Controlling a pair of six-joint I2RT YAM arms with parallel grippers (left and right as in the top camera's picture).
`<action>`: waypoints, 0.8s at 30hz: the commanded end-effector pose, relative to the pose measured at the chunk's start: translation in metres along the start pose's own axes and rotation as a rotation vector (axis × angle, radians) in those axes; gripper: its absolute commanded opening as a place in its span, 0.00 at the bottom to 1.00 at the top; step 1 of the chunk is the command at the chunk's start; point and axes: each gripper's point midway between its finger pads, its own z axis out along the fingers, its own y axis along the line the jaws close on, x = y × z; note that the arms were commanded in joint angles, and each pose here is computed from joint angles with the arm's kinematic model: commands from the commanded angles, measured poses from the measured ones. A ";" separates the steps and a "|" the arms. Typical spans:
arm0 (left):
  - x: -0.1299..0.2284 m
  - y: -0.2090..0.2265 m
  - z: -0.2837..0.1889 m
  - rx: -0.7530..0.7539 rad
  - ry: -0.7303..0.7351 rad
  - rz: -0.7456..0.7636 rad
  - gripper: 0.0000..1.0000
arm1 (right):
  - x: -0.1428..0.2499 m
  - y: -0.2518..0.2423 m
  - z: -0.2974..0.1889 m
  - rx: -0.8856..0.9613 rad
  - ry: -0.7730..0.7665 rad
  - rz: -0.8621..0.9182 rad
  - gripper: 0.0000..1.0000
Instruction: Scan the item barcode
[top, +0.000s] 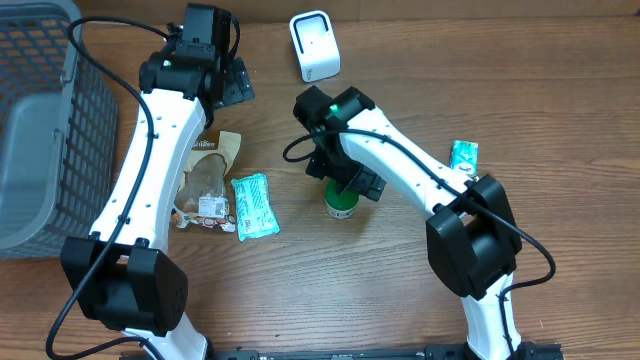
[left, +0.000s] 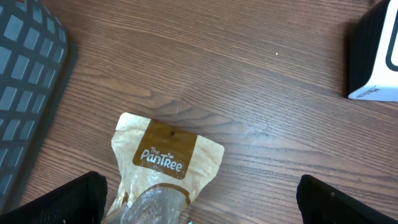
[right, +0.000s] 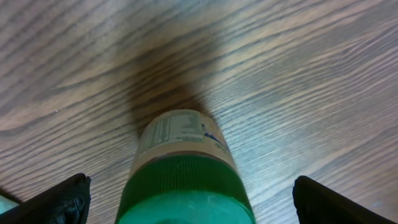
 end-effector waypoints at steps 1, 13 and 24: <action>-0.008 0.001 -0.009 0.000 -0.034 0.005 1.00 | 0.016 0.003 0.003 -0.023 0.030 -0.006 1.00; -0.008 0.001 -0.009 0.000 -0.034 0.005 0.99 | 0.014 0.013 0.018 -0.068 0.013 -0.077 0.81; -0.008 0.001 -0.009 0.000 -0.034 0.005 1.00 | 0.003 0.036 0.015 -0.154 -0.050 -0.279 0.59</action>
